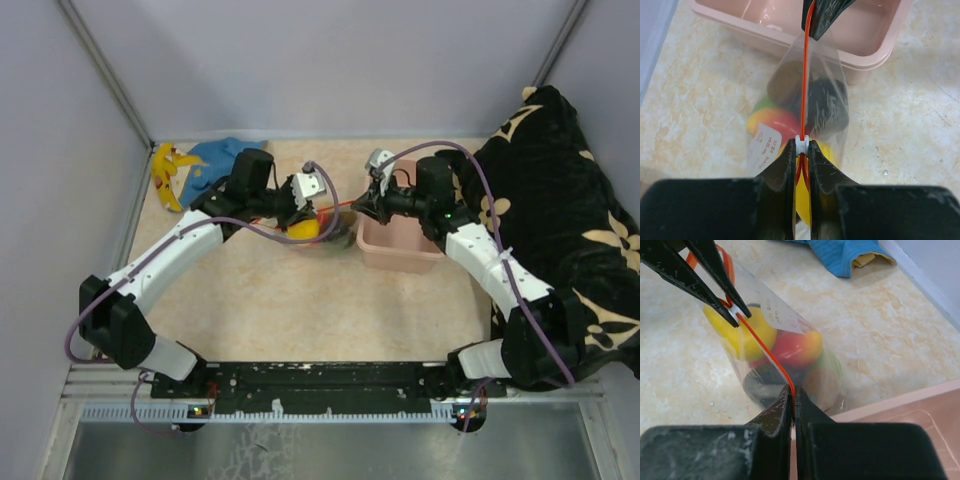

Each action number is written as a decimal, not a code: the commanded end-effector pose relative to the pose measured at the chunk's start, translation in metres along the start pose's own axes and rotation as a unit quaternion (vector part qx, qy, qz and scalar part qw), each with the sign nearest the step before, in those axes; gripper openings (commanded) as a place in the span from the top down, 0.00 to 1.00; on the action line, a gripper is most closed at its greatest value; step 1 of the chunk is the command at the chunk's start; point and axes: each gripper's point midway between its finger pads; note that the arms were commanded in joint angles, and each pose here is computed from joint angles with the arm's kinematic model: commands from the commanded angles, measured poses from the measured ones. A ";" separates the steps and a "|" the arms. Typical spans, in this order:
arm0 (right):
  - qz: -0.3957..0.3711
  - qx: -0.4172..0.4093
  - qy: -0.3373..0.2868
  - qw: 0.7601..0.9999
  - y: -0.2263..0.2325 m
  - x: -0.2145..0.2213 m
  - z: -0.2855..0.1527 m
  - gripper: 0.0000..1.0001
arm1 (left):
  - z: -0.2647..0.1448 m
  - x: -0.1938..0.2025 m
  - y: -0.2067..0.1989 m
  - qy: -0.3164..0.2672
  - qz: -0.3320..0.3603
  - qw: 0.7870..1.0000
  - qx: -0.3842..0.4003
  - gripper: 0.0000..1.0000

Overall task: Place the food in the zip-top bag and seal the zipper
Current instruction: Unzip the zipper food storage bag at the center of the board.

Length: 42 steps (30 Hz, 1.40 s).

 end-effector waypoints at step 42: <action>-0.078 -0.078 0.022 0.994 0.032 -0.018 0.037 1.00 | -0.029 -0.024 -0.016 -0.022 0.007 0.999 0.038 1.00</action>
Point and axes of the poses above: each gripper's point midway between its finger pads, its own z axis out along the fingers, its own y axis along the line the jaws close on, x = y × z, and after that the axes turned 1 degree about z, right-handed
